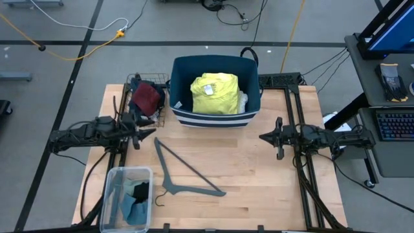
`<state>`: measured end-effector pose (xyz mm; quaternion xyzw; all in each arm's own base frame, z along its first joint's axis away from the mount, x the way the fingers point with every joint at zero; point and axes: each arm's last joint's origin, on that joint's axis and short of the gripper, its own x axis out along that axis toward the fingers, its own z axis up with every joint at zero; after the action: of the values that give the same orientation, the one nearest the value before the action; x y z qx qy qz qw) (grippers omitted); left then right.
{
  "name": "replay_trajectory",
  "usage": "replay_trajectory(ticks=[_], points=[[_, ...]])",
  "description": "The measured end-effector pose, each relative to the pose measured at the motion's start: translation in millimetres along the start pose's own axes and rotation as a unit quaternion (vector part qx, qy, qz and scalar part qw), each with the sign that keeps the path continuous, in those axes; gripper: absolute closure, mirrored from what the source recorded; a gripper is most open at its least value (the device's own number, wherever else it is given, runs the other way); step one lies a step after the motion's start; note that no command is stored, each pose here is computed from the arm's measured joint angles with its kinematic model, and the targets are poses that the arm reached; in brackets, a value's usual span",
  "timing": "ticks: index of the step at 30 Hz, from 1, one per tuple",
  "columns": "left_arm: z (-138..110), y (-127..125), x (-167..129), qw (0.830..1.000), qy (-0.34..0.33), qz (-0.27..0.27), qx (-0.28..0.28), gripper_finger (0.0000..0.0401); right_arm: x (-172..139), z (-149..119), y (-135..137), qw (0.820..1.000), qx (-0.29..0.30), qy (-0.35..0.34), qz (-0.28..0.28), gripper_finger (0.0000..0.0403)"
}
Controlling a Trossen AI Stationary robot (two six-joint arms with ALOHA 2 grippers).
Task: Pick & Place Cloths
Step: Return to Home Position
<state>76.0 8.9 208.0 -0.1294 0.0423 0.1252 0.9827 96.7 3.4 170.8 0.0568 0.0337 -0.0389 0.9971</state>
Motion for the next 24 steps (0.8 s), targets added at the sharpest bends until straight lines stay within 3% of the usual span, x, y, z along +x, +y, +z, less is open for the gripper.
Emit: replay_trajectory(ticks=[6,24], points=[[-5,1,0,0.999,0.026,0.006,0.024,0.0199,2,-11,-1,1.0,-0.003,0.017,-0.001,0.0399],[-5,1,0,0.999,0.025,0.004,0.021,0.0199,2,-12,-1,1.0,-0.004,0.023,-0.003,0.0399]])
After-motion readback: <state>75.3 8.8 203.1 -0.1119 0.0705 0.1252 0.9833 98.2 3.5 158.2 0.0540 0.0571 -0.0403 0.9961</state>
